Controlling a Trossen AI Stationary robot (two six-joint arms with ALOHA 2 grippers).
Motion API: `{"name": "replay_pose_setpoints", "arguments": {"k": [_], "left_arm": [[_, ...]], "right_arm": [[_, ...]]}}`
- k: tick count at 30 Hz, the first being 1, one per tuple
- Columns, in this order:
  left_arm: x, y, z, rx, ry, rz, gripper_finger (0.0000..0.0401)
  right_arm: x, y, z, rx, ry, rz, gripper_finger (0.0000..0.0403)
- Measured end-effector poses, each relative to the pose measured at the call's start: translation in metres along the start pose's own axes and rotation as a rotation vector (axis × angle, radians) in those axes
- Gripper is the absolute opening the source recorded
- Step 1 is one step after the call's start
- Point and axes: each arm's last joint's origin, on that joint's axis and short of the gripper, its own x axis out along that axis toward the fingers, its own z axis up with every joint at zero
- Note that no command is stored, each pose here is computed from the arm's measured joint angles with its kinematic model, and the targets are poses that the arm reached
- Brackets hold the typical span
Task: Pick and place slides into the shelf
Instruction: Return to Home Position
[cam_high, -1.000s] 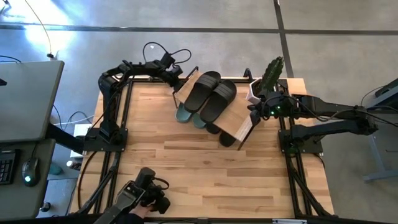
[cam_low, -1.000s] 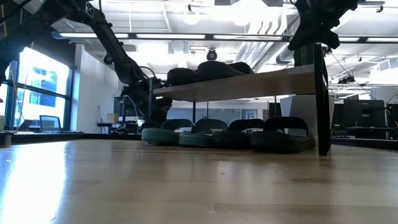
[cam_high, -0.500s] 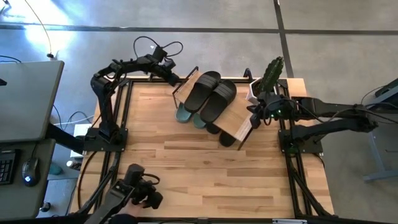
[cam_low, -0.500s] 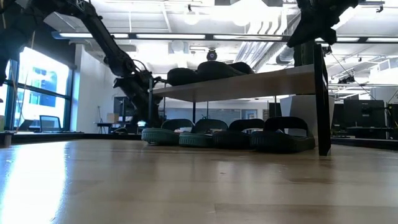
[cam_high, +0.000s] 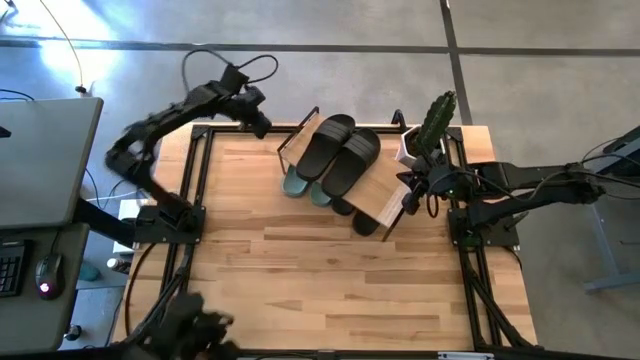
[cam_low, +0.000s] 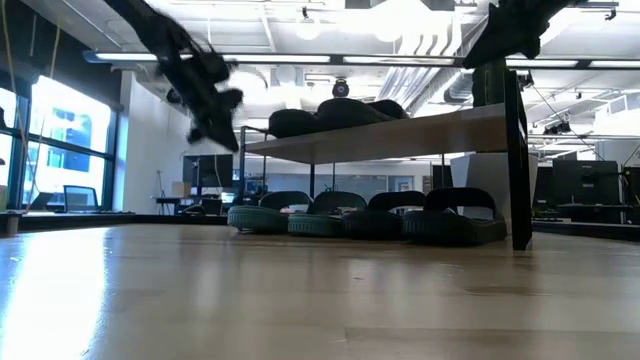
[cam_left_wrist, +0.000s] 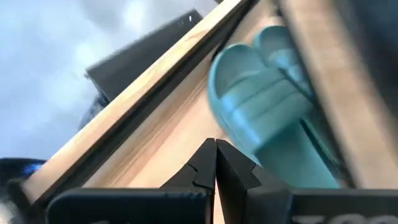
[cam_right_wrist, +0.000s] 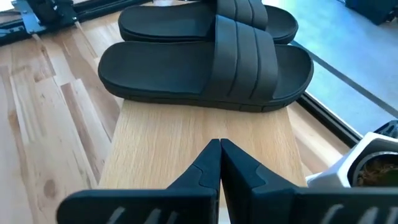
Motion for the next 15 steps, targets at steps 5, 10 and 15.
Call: {"name": "replay_pose_setpoints", "arguments": {"k": [5,10,15], "left_arm": [[-0.057,-0.05,-0.027,0.092,-0.129,0.038,0.0],[-0.09,-0.1,-0.076,0.12,-0.343,-0.081,0.0],[-0.088,-0.134,-0.136,0.057,-0.479,-0.231,0.0]], "right_arm": [[0.0,-0.001,-0.002,-0.012,0.015,-0.007,0.0],[-0.001,-0.001,-0.002,-0.014,0.02,-0.006,0.0],[-0.005,-0.003,-0.003,-0.023,0.02,0.021,0.0]]}}
